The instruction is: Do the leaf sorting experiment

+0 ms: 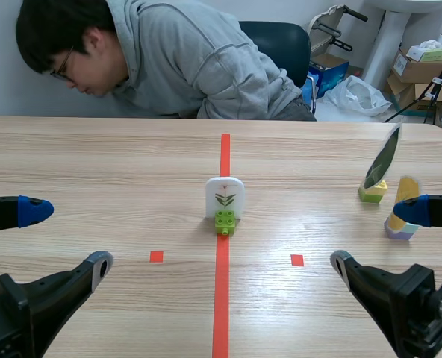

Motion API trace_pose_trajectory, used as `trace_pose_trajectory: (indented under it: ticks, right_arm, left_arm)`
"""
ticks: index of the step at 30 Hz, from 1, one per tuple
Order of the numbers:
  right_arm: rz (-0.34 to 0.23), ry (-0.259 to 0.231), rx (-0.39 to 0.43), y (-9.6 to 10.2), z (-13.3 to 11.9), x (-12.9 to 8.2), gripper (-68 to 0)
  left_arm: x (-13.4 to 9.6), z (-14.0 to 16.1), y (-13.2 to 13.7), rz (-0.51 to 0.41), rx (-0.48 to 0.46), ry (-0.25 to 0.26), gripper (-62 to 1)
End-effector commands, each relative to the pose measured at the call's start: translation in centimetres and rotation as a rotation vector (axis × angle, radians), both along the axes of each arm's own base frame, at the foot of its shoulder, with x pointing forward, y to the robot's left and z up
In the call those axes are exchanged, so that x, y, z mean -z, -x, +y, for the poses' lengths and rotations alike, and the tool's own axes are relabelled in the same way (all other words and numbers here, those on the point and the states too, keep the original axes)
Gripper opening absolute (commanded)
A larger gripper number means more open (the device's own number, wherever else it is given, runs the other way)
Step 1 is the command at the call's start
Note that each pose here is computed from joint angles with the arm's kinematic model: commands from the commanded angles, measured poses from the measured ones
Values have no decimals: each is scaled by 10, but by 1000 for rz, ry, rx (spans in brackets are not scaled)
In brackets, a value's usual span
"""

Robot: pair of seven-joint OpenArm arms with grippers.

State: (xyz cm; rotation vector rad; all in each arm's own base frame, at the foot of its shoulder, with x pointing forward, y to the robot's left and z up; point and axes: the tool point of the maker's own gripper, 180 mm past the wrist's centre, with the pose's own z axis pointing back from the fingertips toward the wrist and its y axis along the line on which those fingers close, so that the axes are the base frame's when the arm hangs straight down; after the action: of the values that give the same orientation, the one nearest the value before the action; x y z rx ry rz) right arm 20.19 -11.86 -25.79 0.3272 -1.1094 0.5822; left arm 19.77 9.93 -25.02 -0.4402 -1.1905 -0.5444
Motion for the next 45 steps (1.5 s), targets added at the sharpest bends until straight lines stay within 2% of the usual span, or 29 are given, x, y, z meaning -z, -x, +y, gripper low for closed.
trace_pose_trajectory:
  ticks: [1,8,13,18,21,25,34,41,45]
  right_arm:
    - [-17,-6,0,-4,-1,-4,-85]
    - [-16,-5,0,-4,-1,-4,-85]
    - [-16,-4,0,-4,-2,-4,-85]
    - [-16,-4,0,-4,-2,-4,-85]
    - [-16,0,0,-3,-2,-3,-85]
    - [-15,13,-2,-3,-3,-2,-85]
    - [-13,29,-4,-3,-4,0,-85]
    - [-13,29,-4,-3,-4,0,-85]
    - [-14,29,-4,-3,-3,0,-85]
  left_arm:
    - [-7,-2,-2,-20,-1,13,8]
    - [3,1,-3,22,3,-36,9]
    - [1,-2,-16,-32,56,-116,9]
    - [5,2,-43,-75,68,-147,9]
    - [19,8,-62,-74,73,-173,9]
    - [42,10,-89,-49,79,-181,9]
    - [86,-28,-132,-4,202,-217,9]
    - [103,-72,-156,10,264,-212,9]
    - [105,-96,-165,13,280,-187,8]
